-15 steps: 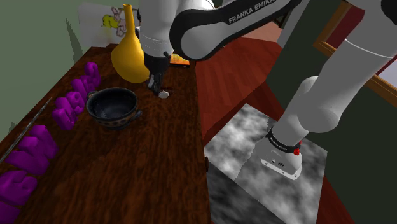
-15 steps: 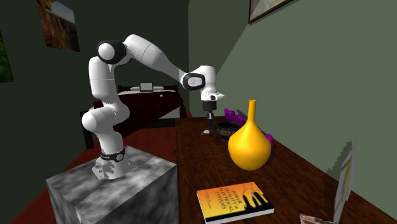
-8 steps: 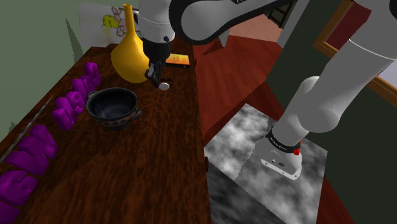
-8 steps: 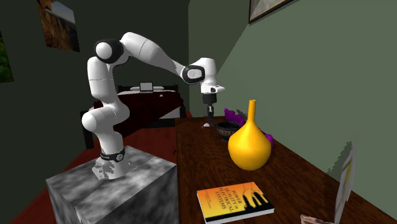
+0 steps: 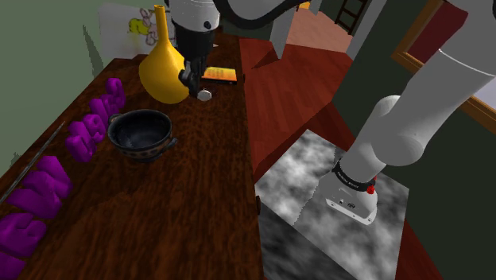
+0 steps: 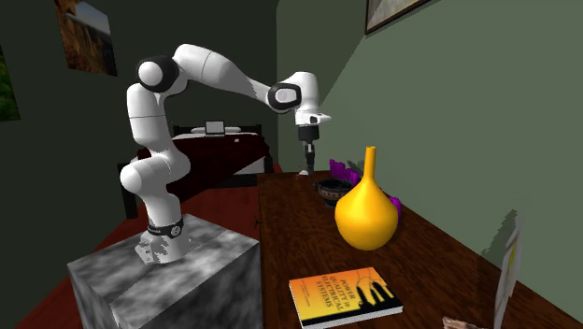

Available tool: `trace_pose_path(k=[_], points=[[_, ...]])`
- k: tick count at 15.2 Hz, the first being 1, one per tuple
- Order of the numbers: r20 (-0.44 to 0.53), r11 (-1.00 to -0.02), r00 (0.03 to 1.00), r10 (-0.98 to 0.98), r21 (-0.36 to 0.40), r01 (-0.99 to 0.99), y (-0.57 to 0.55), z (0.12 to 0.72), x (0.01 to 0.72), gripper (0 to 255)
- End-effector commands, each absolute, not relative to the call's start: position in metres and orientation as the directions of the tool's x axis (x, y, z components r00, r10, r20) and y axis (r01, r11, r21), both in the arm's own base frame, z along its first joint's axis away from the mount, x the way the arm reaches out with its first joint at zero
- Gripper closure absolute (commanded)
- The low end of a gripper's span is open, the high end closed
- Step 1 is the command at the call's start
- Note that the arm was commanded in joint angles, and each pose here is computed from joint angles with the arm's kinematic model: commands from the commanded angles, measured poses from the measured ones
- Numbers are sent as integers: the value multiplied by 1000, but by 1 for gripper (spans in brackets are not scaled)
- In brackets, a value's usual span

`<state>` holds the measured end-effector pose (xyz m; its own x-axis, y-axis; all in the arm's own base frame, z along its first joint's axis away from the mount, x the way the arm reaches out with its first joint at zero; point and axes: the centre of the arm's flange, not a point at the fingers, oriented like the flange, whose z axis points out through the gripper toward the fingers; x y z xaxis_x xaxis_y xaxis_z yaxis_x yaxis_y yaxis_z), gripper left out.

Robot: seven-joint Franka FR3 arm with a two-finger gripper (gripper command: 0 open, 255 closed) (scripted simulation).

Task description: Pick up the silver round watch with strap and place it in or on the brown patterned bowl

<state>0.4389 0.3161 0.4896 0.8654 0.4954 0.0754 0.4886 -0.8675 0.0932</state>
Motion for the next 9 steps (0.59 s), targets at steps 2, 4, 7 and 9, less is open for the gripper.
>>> trace_pose_path(k=[2, 4, 7, 9], points=[[75, -868, 865, 495, 93, 489, 316, 505, 438, 255], [75, -868, 865, 495, 93, 489, 316, 515, 438, 255], [75, -868, 865, 495, 93, 489, 353, 519, 452, 255], [75, -868, 865, 495, 93, 489, 377, 522, 461, 255]])
